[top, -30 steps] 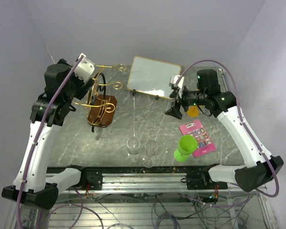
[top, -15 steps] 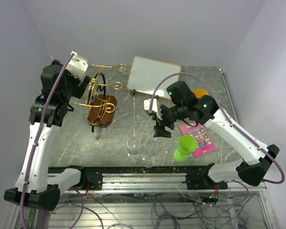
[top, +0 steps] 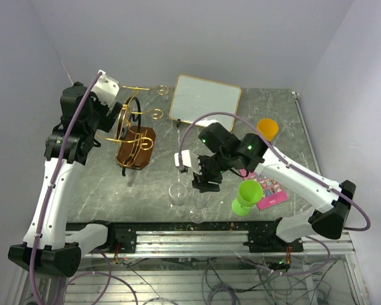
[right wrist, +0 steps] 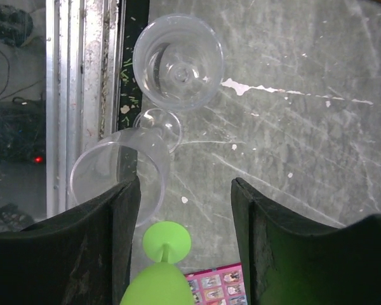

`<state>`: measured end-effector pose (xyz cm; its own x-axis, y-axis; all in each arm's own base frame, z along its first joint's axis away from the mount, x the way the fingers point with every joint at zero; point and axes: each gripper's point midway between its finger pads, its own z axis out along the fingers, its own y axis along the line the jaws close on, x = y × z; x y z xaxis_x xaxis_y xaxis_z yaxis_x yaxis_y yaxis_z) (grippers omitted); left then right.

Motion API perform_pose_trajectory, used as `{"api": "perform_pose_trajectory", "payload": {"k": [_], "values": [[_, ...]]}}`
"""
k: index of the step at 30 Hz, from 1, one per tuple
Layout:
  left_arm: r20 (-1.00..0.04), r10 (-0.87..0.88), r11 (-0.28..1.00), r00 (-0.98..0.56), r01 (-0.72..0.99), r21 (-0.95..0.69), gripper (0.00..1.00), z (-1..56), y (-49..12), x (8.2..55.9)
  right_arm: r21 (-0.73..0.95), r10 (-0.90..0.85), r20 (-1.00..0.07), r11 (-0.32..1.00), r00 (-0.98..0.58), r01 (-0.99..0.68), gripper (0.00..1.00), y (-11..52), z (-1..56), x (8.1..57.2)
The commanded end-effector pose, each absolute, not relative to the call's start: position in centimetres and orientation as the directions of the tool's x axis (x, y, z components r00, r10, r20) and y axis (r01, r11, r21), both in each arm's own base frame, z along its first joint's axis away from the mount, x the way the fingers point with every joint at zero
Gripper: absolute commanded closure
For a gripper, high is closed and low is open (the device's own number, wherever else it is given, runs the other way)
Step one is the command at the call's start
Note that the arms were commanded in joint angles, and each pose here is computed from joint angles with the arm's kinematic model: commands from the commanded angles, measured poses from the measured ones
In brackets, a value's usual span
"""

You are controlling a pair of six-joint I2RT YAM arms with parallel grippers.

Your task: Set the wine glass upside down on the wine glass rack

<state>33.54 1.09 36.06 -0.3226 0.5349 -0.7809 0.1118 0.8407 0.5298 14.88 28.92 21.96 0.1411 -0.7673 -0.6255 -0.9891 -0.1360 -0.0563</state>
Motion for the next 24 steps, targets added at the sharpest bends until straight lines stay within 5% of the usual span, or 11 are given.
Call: {"api": "perform_pose_trajectory", "payload": {"k": [1,24], "values": [[-0.795,0.526,0.846,-0.300,0.095,0.524,0.00,36.1,1.1,34.1,-0.045,-0.806,-0.574,-0.145,0.144,-0.988,0.44,28.8,20.6,14.4],[-0.796,0.521,0.853,-0.308,0.150,0.500,0.00,35.2,0.1,35.1,-0.168,-0.863,-0.454,-0.163,0.223,-0.972,1.00,25.9,21.1,15.5]]}}
